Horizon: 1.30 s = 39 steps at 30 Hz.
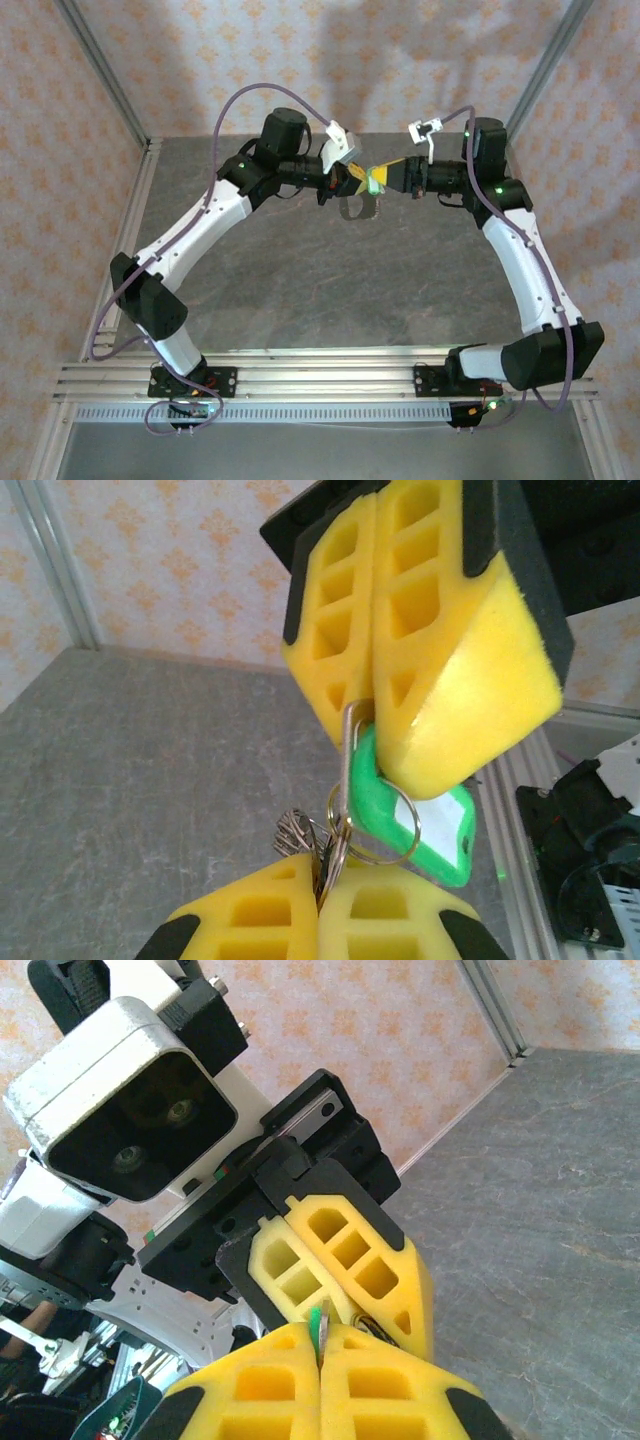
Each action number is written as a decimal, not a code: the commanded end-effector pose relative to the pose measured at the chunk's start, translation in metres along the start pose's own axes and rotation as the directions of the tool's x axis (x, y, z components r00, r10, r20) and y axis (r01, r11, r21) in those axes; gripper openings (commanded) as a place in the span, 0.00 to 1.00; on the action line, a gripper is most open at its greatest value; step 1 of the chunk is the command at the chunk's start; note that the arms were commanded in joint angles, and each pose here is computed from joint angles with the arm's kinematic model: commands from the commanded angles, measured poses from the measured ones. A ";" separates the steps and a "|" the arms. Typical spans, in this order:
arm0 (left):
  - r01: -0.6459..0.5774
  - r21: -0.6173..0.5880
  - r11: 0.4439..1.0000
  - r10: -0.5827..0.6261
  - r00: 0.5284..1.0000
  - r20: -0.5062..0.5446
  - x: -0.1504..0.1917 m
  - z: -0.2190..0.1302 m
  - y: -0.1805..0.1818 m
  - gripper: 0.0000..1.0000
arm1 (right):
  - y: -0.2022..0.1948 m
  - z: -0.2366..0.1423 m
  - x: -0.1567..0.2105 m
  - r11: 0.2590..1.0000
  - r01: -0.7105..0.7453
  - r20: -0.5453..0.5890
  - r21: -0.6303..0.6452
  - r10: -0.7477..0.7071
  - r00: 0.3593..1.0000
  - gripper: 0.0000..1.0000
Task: Put the keys on the keyring
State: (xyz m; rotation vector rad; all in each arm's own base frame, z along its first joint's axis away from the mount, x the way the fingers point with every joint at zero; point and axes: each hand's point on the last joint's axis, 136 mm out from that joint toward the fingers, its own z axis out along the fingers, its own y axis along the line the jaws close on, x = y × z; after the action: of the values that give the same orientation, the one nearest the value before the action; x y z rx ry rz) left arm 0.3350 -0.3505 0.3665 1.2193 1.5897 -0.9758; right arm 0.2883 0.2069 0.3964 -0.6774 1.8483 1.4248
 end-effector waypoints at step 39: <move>-0.151 -0.255 0.955 0.198 0.965 0.171 -0.076 -0.042 0.004 0.00 | 0.010 -0.029 -0.016 0.989 0.031 0.409 0.143 -0.087 0.908 0.53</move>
State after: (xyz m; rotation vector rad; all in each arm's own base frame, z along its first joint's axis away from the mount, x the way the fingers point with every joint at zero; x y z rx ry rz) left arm 0.3516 -0.3253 0.4366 1.0016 1.4229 -0.6967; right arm 0.2947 0.1735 0.3848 -0.1789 1.6643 1.3041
